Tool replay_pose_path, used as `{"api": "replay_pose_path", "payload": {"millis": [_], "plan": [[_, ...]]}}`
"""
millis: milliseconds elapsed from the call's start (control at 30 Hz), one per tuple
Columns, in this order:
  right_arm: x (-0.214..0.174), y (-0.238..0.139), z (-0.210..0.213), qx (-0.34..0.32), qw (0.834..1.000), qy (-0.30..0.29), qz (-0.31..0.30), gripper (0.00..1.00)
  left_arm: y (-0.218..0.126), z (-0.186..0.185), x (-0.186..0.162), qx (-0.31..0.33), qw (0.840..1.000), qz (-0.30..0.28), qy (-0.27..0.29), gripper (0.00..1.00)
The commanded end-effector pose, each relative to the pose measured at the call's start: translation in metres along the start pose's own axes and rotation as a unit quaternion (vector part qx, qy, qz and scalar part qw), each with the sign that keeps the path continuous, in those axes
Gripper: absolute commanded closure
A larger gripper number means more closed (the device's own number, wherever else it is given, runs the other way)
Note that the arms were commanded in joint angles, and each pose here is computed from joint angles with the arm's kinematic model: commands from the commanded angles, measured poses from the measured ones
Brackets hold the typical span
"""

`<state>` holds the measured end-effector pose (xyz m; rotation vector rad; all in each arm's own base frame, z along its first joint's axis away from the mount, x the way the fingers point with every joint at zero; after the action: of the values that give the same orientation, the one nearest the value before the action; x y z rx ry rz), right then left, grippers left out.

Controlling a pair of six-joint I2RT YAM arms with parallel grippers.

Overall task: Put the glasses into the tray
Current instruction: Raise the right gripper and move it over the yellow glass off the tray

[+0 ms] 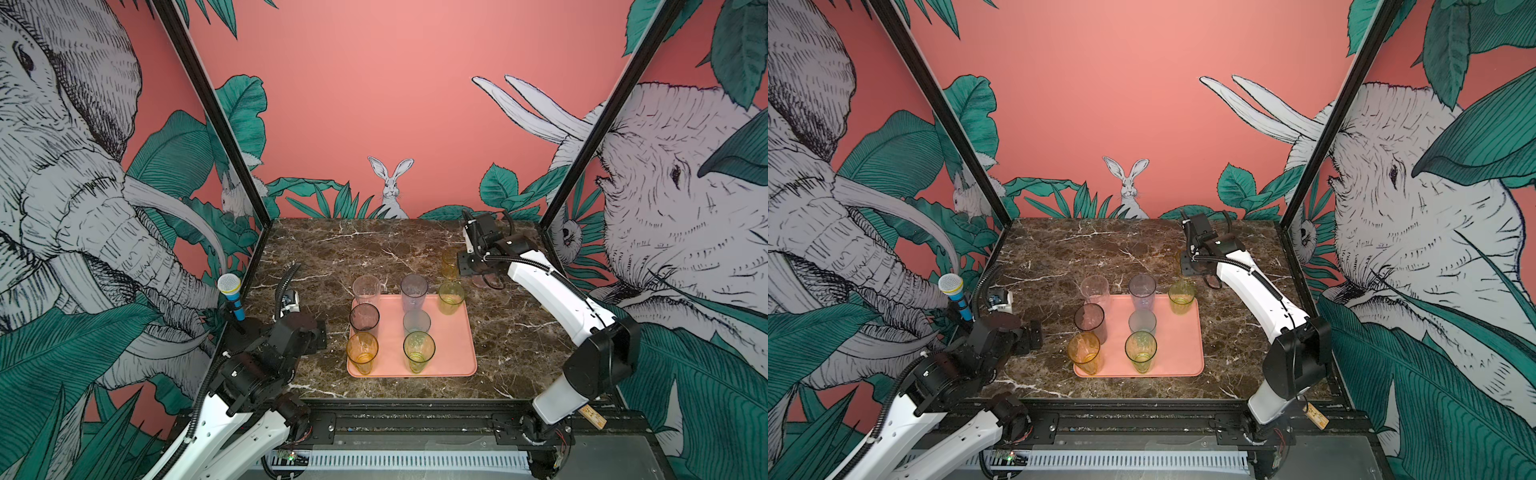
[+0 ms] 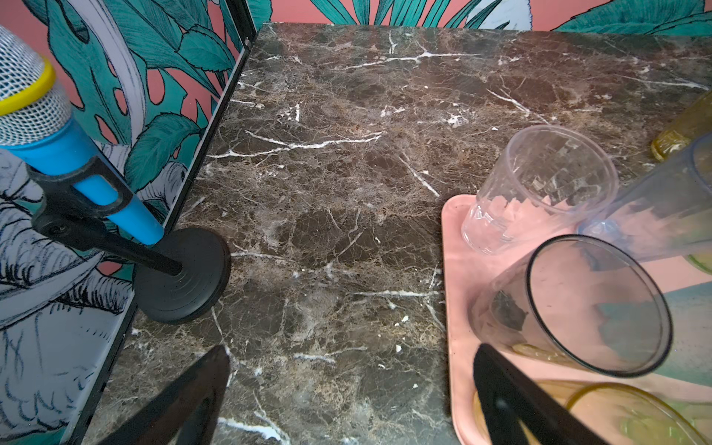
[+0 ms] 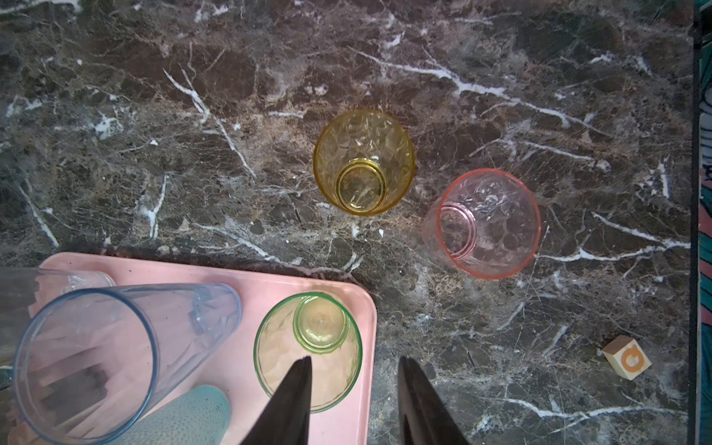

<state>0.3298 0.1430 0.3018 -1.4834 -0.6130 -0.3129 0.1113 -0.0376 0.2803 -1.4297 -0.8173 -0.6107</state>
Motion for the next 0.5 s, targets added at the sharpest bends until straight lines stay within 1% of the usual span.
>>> {"api": "replay_pose_path", "payload": {"millis": [0, 167, 467], "plan": [[0.014, -0.003, -0.008, -0.012, 1.000, 0.004, -0.029, 0.59, 0.001, 0.000, -0.001, 0.004, 1.000, -0.001, -0.005, 0.01], [0.028, 0.012, -0.019, -0.010, 0.999, 0.021, -0.030, 0.58, 0.001, 0.001, -0.001, 0.005, 1.000, 0.000, -0.004, 0.01], [0.044, 0.046, -0.035, -0.003, 0.999, 0.040, -0.006, 0.57, 0.002, 0.000, -0.001, 0.009, 1.000, 0.000, -0.003, 0.01]]}}
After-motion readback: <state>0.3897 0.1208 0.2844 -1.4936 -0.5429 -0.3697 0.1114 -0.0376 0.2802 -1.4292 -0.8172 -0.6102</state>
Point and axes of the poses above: each gripper's point midway between its finger pads, its own y axis out along the fingers, its own z axis along the line the jaws close on, x = y × z, the point moved 10 cm from there along -y, back along the fingers, and after that the axes turned 4 degrees about -y, right-handed, at the moved point
